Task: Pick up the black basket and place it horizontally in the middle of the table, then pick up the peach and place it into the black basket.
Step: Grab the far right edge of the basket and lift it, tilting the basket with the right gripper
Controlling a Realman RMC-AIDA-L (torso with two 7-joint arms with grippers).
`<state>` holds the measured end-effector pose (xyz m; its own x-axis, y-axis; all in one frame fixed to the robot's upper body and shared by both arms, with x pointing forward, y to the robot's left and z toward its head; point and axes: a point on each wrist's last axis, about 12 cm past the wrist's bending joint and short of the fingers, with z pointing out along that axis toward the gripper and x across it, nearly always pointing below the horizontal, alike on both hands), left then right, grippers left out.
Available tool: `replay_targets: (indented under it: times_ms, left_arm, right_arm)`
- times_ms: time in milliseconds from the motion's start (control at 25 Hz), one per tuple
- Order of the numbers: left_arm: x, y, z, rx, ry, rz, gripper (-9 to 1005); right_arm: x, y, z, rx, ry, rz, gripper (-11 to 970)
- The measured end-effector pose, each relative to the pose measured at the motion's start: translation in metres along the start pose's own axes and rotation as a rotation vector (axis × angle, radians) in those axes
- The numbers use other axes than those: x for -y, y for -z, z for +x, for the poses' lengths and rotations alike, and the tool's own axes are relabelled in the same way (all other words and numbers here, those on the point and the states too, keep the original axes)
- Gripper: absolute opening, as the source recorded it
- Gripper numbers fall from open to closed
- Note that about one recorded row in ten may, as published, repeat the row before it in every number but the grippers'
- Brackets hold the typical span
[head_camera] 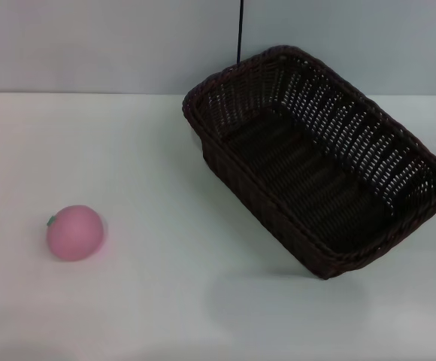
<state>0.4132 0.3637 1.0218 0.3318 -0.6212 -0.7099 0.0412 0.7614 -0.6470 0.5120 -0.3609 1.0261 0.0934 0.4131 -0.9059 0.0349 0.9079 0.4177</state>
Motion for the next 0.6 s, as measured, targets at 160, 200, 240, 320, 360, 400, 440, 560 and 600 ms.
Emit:
replay_targets:
  times_ms: [160,200,240,320,360,400,440,560,600]
  left_arm:
    - [-0.002,0.004,-0.003,0.000,-0.005,-0.003,0]
    - [-0.002,0.005,-0.003,0.002,-0.007,0.000,1]
    - [-0.001,0.007,-0.004,0.005,-0.009,0.008,1]
    - [-0.001,0.007,-0.004,0.005,-0.009,0.008,2]
    - [-0.001,0.007,-0.004,0.005,-0.009,0.008,2]
    - [-0.001,0.007,-0.004,0.005,-0.009,0.008,2]
    - [0.001,0.012,-0.008,0.025,-0.012,0.034,3]
    - [0.004,0.017,-0.007,0.018,-0.006,0.058,4]
    - [0.005,0.016,-0.006,0.011,-0.014,0.058,4]
  right_arm:
    - [0.000,0.003,-0.004,0.050,-0.022,0.002,0]
    - [0.000,0.004,-0.004,0.053,-0.025,0.001,0]
    - [0.000,0.005,-0.004,0.053,-0.027,0.002,1]
    - [0.000,0.006,-0.003,0.052,-0.025,0.004,2]
    - [0.000,0.007,-0.003,0.050,-0.024,0.005,2]
    - [0.001,0.007,-0.002,0.048,-0.023,0.007,2]
    - [0.002,0.009,-0.002,0.046,-0.023,0.010,3]
    - [0.004,0.011,-0.002,0.045,-0.023,0.018,4]
    - [0.004,0.011,-0.002,0.044,-0.022,0.018,5]
